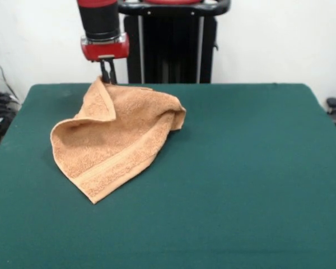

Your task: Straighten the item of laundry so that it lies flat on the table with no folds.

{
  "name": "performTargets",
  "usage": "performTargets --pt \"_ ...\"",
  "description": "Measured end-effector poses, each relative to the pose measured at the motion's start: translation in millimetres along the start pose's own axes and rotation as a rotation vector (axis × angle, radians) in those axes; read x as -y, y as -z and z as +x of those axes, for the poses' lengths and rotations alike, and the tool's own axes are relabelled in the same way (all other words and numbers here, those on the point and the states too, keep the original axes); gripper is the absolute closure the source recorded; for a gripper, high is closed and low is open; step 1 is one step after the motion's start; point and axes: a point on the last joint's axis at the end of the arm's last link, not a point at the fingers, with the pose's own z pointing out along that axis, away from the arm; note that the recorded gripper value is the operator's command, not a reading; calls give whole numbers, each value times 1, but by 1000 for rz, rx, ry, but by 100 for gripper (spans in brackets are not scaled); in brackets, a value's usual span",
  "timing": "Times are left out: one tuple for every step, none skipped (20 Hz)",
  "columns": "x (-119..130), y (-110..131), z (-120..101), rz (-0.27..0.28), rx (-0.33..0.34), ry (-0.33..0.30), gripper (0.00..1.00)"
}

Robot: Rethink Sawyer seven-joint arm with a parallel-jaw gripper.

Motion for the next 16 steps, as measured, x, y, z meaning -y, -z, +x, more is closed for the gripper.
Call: performTargets --pt "2 0 0 -4 -2 -5 100" --pt "4 1 1 -7 -3 -10 100" --pt "7 1 1 -11 -7 -17 100" --pt "10 2 3 -17 -13 -26 100" --pt "18 3 6 -24 -24 -43 100" --pt "23 5 8 -28 -32 -53 100" --pt "25 5 9 -30 -35 -56 100" --pt "28 6 10 -32 -39 -59 100" --pt "30 7 11 -34 -42 -62 100" --pt "32 7 13 -36 -47 -64 100" --pt "34 7 14 -36 -51 -63 100" --pt "37 7 19 -35 -58 -54 100" --pt "38 7 20 -33 -60 -50 100" --pt "38 7 22 -32 -60 -46 100" --pt "39 6 23 -30 -60 -42 100" --pt "40 6 24 -28 -59 -38 100"
